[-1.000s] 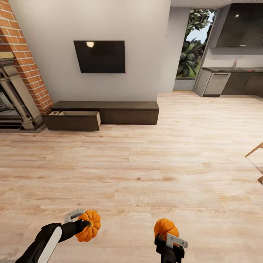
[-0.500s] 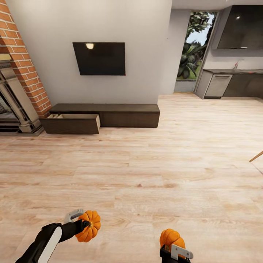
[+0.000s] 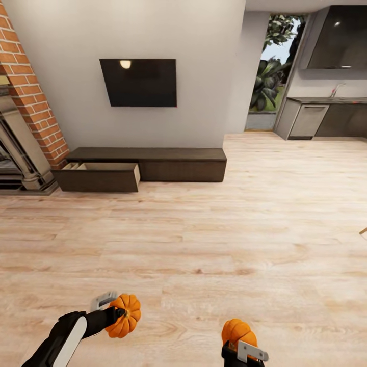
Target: Place each of the two pumpkins and all three candles from the living room inside a cabinet in the living room (use any cabinet), then make sure every cabinet is closed, and position the cauldron so it is next to a table in the living room.
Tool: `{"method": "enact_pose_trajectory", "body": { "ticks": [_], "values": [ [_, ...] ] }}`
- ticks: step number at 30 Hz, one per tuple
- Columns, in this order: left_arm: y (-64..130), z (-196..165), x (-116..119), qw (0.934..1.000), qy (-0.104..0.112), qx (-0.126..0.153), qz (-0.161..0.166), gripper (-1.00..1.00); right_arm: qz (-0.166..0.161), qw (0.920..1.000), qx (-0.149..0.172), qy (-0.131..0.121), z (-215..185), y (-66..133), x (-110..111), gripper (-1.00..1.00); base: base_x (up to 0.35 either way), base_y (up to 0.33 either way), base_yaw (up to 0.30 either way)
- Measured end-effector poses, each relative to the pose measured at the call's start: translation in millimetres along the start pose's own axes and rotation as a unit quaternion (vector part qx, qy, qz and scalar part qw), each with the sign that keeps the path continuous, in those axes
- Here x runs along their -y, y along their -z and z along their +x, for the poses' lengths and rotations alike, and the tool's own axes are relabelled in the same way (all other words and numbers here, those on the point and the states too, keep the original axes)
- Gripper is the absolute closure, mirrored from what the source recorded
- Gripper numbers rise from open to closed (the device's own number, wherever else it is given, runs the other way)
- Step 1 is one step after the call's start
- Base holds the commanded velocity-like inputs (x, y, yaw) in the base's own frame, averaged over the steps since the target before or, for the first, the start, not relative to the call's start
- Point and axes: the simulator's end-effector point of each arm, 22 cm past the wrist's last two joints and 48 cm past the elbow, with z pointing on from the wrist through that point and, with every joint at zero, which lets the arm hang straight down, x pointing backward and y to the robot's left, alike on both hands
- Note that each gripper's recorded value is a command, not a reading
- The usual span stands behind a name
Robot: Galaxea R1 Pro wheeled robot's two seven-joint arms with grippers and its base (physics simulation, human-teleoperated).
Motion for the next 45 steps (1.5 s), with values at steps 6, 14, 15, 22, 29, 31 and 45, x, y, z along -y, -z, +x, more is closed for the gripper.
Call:
{"method": "enact_pose_trajectory", "body": {
  "ticks": [6, 14, 15, 22, 29, 31, 45],
  "values": [
    [2.0, -2.0, 2.2, 1.0, -0.001, 0.003, 0.002, 1.0, -0.002, 1.0, 0.003, -0.002, -3.0, 1.4, -1.8, 1.0, 0.297, 0.145, 0.027],
    [4.3, -4.7, 6.3, 1.0, -0.001, 0.008, 0.005, 1.0, -0.003, 1.0, 0.007, -0.004, -6.9, 2.2, -2.3, 1.0, 0.326, 0.016, 0.049],
    [4.2, -4.4, 7.2, 1.0, -0.001, 0.007, 0.006, 1.0, -0.003, 1.0, 0.007, -0.004, -6.7, 2.2, -2.1, 1.0, 0.33, 0.001, 0.007],
    [4.0, -4.1, 8.5, 1.0, -0.001, 0.007, 0.007, 1.0, -0.002, 1.0, 0.007, -0.004, -6.8, 2.2, -2.0, 1.0, 0.33, 0.0, 0.002],
    [4.0, -4.0, 8.4, 1.0, -0.001, 0.007, 0.007, 1.0, -0.003, 0.9999, 0.012, -0.007, -8.9, 2.3, -2.3, 1.0, 0.33, 0.0, 0.0],
    [4.1, -4.0, 8.6, 0.9999, 0.0, 0.007, 0.007, 1.0, -0.003, 0.9998, 0.016, -0.01, -10.5, 2.5, -2.5, 1.0, 0.33, 0.0, 0.052],
    [9.4, -10.9, 11.2, 0.9998, -0.002, 0.017, 0.01, 1.0, -0.005, 0.9995, 0.027, -0.016, -19.3, 4.4, -3.1, 1.0, 0.319, 0.072, 0.146]
  ]
}}
